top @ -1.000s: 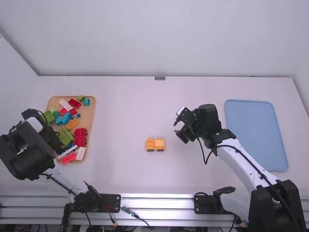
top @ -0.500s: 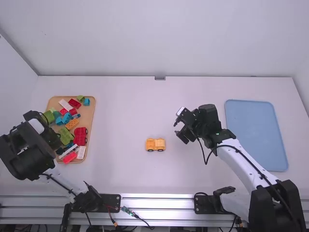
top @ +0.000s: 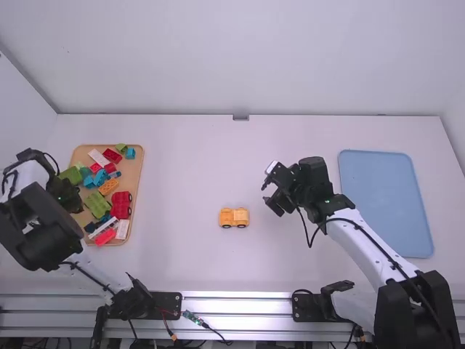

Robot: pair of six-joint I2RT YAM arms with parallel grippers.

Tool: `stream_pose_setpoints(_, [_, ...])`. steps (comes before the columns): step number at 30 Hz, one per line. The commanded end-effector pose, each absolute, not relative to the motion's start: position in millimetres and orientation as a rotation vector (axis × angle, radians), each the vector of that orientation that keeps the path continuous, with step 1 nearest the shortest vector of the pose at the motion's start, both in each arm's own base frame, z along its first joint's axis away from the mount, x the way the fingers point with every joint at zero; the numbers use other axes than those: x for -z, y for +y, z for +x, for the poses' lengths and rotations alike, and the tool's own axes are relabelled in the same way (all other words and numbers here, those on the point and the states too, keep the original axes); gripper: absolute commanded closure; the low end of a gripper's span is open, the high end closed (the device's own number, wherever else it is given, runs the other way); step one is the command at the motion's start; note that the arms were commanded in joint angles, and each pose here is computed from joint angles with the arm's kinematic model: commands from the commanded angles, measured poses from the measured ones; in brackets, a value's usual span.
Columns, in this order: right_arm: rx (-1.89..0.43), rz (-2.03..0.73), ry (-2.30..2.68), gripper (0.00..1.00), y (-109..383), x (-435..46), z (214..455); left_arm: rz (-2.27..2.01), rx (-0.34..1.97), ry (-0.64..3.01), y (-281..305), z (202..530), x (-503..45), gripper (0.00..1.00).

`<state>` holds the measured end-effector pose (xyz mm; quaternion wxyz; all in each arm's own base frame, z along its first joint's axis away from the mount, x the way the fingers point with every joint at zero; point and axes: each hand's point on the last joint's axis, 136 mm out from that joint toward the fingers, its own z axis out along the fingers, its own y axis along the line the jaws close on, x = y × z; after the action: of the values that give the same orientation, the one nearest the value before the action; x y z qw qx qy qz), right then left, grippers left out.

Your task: Assemble lego blocks to make yellow taxi

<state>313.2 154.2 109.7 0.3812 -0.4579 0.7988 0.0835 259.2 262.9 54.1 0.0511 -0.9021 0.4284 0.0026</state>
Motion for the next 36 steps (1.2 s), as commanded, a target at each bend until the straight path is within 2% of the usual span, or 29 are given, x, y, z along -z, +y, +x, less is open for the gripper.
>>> stream_pose_setpoints(1, [-0.212, -1.161, 2.029, 0.01, 154, -114, 314, -2.687, 0.072, 1.419, 255, 274, -69, 0.98])
stream_pose_setpoints(6, [-0.216, -1.16, 2.029, 0.01, 154, -114, 314, -2.695, 0.067, 1.473, 222, 280, -79, 0.98])
stream_pose_setpoints(12, [-0.212, -1.158, 2.031, 0.01, 153, -114, 314, -2.515, 0.095, 1.611, 169, 299, -81, 0.98])
stream_pose_setpoints(20, [-0.216, -1.16, 2.029, 0.01, 154, -114, 314, -2.291, 0.142, 1.776, 85, 300, -84, 0.98])
stream_pose_setpoints(26, [-0.222, -1.153, 2.037, 0.01, 154, -114, 313, -2.232, 0.145, 1.914, 14, 288, -65, 0.98])
stream_pose_setpoints(36, [-0.228, -1.143, 2.044, 0.01, 154, -114, 313, -2.188, 0.157, 2.002, -47, 284, -42, 0.98])
